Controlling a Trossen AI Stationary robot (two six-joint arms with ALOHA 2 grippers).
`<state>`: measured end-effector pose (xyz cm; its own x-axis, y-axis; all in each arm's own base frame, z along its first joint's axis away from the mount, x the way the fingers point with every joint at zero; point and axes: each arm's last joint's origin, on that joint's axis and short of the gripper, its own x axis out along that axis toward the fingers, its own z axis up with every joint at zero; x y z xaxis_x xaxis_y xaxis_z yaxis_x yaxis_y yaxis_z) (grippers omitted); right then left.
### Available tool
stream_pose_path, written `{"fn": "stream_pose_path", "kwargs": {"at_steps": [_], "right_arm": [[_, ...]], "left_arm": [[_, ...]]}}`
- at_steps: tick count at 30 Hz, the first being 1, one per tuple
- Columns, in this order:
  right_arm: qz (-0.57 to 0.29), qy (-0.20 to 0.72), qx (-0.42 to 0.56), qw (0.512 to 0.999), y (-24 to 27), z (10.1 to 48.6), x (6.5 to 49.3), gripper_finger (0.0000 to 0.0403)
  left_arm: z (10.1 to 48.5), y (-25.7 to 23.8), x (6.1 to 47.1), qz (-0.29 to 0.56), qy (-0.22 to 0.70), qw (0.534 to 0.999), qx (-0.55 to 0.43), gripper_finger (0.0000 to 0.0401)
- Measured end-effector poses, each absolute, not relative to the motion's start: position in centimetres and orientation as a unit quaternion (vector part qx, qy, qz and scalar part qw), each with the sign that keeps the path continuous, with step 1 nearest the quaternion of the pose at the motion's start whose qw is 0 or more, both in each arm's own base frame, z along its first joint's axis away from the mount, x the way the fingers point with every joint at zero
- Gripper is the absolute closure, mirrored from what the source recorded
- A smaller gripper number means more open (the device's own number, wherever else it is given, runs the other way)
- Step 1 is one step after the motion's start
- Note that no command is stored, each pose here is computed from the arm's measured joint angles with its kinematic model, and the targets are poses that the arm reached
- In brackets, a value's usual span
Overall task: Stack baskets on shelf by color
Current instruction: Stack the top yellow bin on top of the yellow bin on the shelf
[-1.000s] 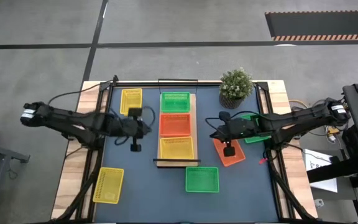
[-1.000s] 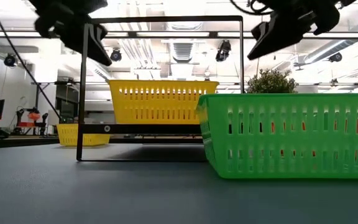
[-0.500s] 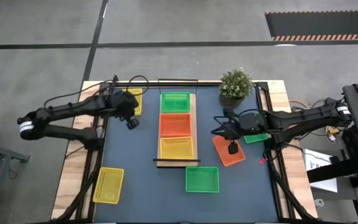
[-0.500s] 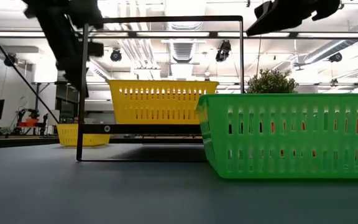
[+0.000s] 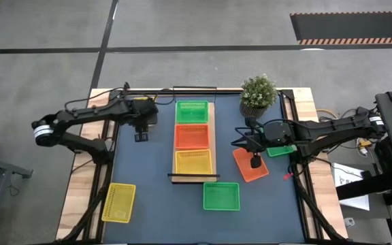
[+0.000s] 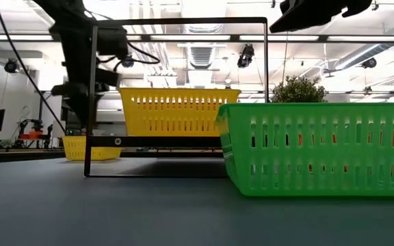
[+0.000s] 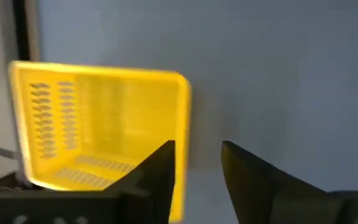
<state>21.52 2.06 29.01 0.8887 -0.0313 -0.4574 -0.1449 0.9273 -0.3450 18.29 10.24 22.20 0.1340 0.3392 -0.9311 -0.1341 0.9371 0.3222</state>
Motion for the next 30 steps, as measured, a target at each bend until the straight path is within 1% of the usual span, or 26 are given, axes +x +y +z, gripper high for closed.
{"fn": "stream_pose_path", "kwargs": {"at_steps": [4,12,18,21,24,25,30], "right_arm": [[0.030,0.235,-0.187,0.953,2.1,29.0,21.5,0.0394],[0.030,0.239,-0.186,0.952,2.1,28.9,21.4,0.0394],[0.030,0.244,-0.181,0.952,2.1,28.9,21.4,0.0394],[0.029,0.244,-0.180,0.953,2.1,28.9,21.4,0.0394],[0.029,0.244,-0.180,0.952,2.1,28.8,21.4,0.0394],[0.030,0.244,-0.180,0.952,2.1,28.8,21.4,0.0394],[0.030,0.246,-0.182,0.952,2.1,28.8,21.4,0.0394]], "left_arm": [[21.4,10.9,19.3,0.156,0.634,0.752,0.091,0.0267],[19.4,11.7,20.3,0.157,0.660,0.731,0.072,0.0267],[18.3,12.1,21.0,0.154,0.665,0.727,0.071,0.0272],[18.2,12.0,21.1,0.152,0.670,0.723,0.076,0.0306],[18.5,11.9,20.9,0.152,0.671,0.721,0.088,0.0371],[18.7,11.8,20.8,0.156,0.671,0.718,0.094,0.0385],[21.3,10.4,20.5,0.222,0.680,0.675,0.182,0.0398]]}}
